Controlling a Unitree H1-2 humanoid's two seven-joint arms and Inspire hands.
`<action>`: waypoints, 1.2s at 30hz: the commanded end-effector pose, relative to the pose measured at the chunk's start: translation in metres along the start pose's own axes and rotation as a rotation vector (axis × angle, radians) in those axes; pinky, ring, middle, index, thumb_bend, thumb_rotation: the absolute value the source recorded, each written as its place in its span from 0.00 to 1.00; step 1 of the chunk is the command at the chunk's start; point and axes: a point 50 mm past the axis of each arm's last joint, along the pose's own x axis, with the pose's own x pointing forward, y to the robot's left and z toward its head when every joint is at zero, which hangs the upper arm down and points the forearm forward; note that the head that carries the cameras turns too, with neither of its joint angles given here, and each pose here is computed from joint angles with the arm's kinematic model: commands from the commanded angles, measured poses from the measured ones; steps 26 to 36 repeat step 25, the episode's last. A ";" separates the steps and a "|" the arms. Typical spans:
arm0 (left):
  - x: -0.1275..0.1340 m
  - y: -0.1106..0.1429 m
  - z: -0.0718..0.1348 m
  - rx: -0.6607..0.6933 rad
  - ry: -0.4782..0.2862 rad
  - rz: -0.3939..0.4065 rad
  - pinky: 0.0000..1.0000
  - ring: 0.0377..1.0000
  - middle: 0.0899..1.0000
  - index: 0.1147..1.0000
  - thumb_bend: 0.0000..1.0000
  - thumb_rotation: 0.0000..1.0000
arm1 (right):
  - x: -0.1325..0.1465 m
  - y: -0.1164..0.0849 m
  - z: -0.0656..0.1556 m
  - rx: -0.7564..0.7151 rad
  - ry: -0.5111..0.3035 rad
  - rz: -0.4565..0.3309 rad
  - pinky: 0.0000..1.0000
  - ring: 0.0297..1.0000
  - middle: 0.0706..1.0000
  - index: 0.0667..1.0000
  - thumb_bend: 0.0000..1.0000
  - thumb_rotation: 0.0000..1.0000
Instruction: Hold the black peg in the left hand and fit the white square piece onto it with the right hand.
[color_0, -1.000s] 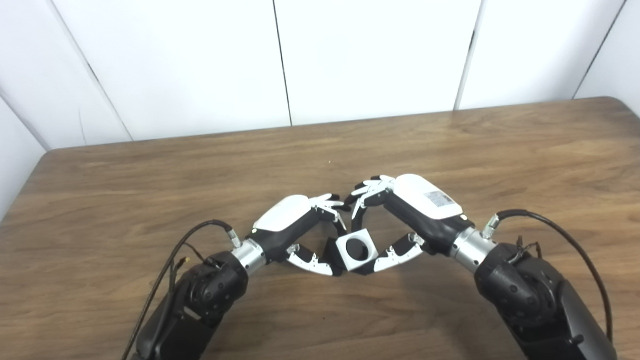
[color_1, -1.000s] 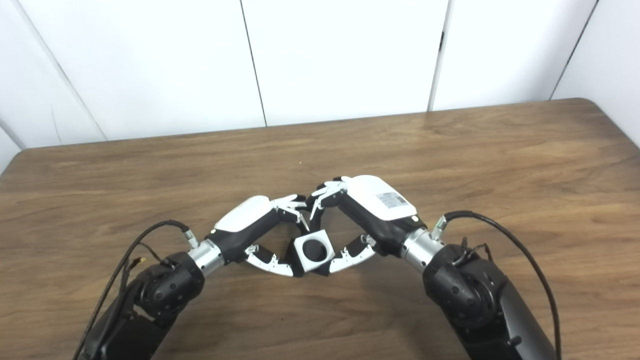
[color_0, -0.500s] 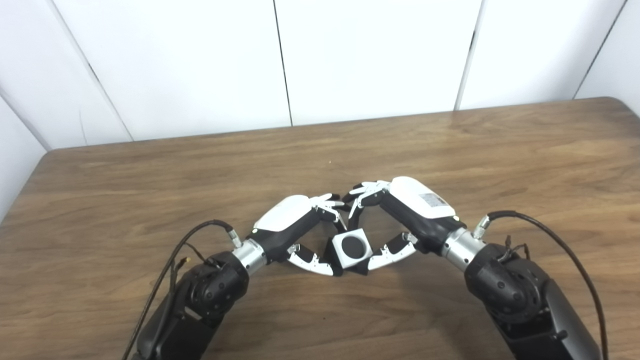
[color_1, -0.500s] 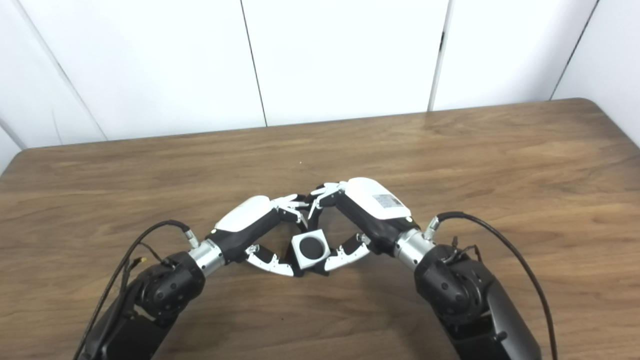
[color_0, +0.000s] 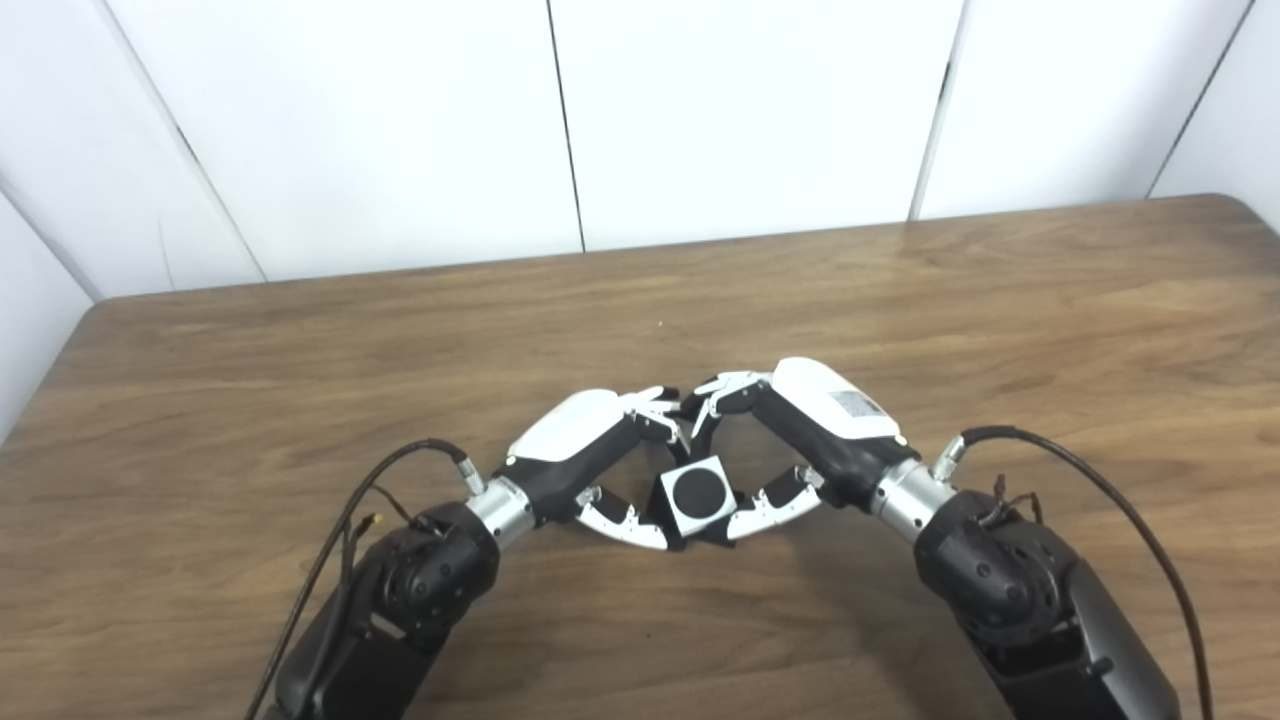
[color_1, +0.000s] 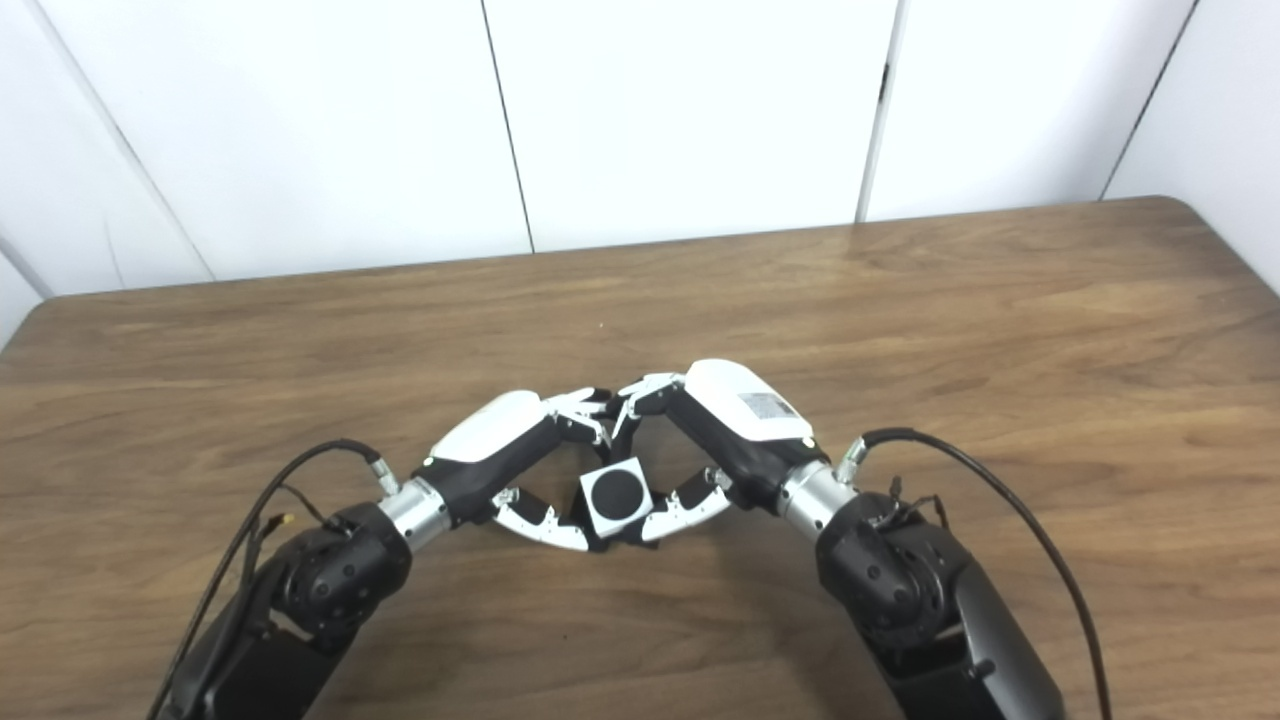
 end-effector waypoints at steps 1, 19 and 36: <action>0.000 -0.008 0.001 0.036 0.014 -0.046 0.95 0.97 0.87 0.42 0.52 0.09 | 0.006 -0.016 0.008 -0.041 -0.057 -0.057 0.92 0.86 0.77 0.45 0.52 0.14; -0.003 -0.006 -0.002 0.041 0.015 -0.047 0.95 0.97 0.88 0.42 0.52 0.09 | -0.002 -0.023 0.004 -0.105 0.058 0.072 0.90 0.95 0.98 0.98 0.97 0.31; -0.004 -0.008 -0.002 0.035 0.016 -0.050 0.95 0.96 0.87 0.42 0.52 0.09 | -0.003 -0.025 0.000 -0.101 0.071 0.068 0.90 0.95 0.96 0.97 0.97 0.31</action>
